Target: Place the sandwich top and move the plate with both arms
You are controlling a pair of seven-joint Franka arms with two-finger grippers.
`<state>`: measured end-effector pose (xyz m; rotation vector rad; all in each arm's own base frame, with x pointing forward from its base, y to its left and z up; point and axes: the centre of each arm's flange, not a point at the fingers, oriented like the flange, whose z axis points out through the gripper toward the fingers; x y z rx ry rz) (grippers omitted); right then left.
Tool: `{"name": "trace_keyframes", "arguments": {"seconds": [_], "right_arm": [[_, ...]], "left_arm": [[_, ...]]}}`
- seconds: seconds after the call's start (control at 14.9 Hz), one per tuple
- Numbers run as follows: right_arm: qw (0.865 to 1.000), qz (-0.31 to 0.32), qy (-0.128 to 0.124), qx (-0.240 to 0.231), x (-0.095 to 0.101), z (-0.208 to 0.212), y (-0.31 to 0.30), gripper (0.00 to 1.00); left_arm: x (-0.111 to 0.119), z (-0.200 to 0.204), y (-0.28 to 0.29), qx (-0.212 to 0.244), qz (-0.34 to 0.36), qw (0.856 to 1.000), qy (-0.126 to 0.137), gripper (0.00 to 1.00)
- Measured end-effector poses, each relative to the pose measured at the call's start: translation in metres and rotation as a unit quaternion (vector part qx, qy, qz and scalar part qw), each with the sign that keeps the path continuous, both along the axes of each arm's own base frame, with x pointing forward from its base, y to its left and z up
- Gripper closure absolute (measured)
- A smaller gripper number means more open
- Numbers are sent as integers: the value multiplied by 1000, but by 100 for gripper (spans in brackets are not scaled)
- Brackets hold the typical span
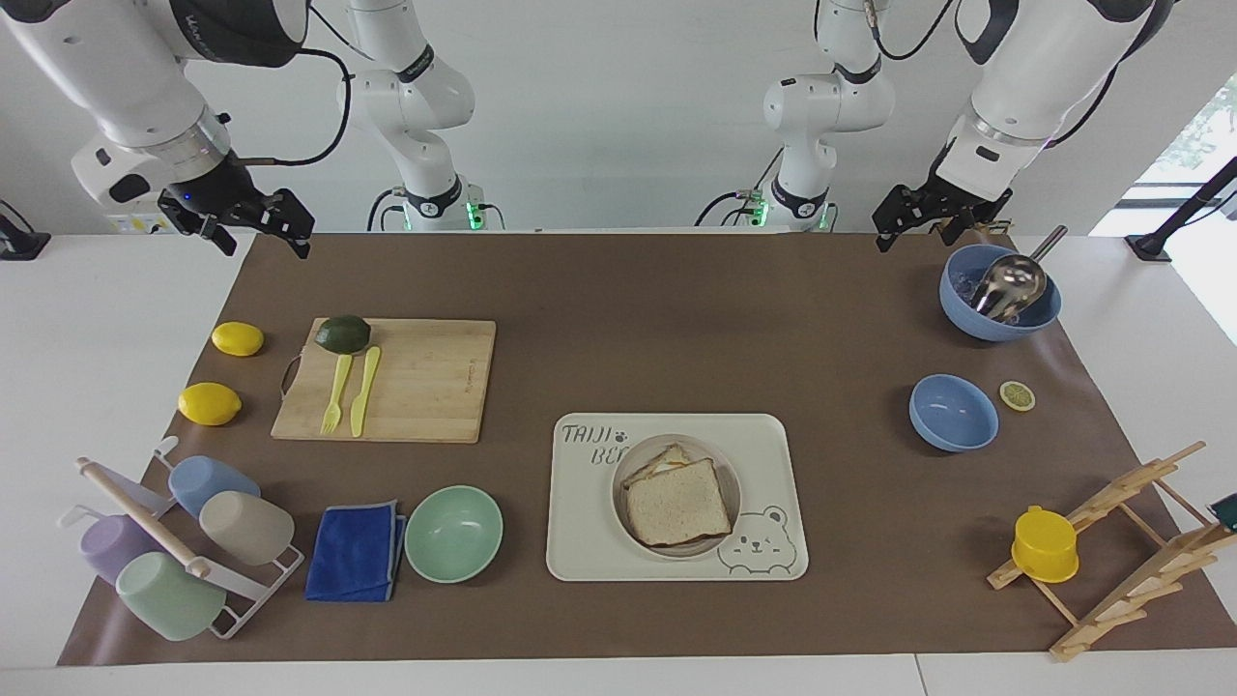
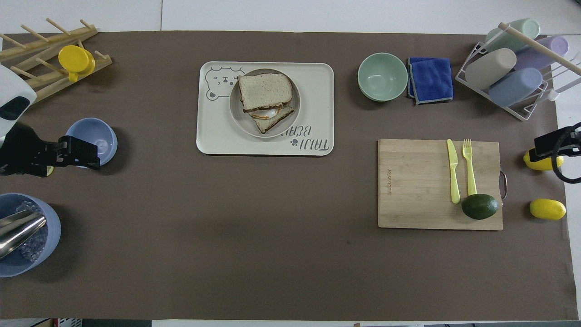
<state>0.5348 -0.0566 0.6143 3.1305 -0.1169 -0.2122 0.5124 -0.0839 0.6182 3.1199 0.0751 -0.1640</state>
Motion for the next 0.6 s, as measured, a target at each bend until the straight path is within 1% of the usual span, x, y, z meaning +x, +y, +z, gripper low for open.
{"name": "trace_keyframes", "arguments": {"seconds": [0.6], "right_arm": [[1000, 0, -1, 0, 0, 1, 0, 0]], "left_arm": [[1, 0, 7, -1, 5, 1000, 0, 0]]}}
